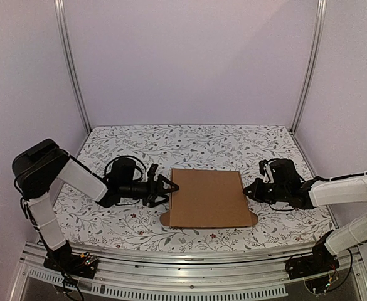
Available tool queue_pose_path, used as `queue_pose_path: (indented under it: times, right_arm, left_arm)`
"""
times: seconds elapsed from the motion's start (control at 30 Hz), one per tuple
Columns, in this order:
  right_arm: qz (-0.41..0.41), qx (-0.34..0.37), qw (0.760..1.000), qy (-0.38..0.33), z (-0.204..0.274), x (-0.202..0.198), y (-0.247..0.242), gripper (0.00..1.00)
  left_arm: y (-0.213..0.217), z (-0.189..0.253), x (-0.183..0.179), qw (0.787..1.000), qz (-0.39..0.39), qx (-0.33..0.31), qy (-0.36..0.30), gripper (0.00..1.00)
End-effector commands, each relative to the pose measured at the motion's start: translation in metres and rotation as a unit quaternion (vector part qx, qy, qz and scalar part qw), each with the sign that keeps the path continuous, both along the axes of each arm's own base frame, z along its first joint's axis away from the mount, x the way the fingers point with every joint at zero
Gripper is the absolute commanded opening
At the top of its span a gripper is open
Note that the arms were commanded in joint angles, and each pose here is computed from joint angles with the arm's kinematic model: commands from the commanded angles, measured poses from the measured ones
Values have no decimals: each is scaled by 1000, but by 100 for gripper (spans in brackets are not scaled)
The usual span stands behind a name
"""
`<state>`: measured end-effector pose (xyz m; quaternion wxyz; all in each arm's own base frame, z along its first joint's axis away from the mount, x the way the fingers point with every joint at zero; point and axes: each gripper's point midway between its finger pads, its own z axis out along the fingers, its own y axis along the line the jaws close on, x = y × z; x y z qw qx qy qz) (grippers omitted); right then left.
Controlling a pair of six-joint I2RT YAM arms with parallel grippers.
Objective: Fold the paper box
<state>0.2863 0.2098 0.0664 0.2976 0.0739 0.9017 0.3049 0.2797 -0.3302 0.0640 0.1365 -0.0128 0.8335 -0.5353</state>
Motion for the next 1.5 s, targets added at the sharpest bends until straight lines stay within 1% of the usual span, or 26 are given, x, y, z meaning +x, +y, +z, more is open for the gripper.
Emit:
queue_pose_path:
  times: [0.0, 0.1, 0.47, 0.67, 0.77, 0.9, 1.03, 1.17, 1.2, 1.27, 1.47]
  right_arm:
    - [-5, -80, 993, 88, -52, -36, -32, 0]
    - [-6, -78, 993, 86, -51, -36, -32, 0]
    - [-6, -76, 994, 85, -50, -36, -32, 0]
    - [-5, -83, 992, 95, -53, -40, -34, 0]
    - [-5, -83, 992, 96, -53, -40, -34, 0]
    - [-5, -83, 992, 95, -53, -40, -34, 0]
    - [-6, -82, 992, 93, -51, -40, -34, 0]
    - [1, -81, 993, 82, -43, -38, -33, 0]
    - [4, -79, 994, 75, -37, -37, -32, 4]
    - [14, -80, 995, 60, -27, -35, -30, 17]
    - [49, -66, 996, -26, 32, -30, -24, 42]
  left_arm:
    - [-5, 5, 0, 999, -3, -52, 11, 85]
    - [-7, 7, 0, 997, -2, -80, 16, 85]
    - [-17, 5, -2, 990, -11, -135, 44, 84]
    - [-19, 4, -3, 983, -10, -174, 60, 79]
    - [-19, 3, -4, 980, -10, -186, 66, 73]
    - [-19, 2, -4, 979, -9, -189, 71, 59]
    - [-20, 3, -4, 979, -11, -190, 72, 50]
    - [-18, 7, -2, 979, -7, -192, 71, 44]
    - [-16, 8, -1, 979, -4, -192, 71, 43]
    - [-13, 11, 2, 979, 1, -192, 69, 41]
    - [-1, 21, 8, 981, 9, -182, 61, 37]
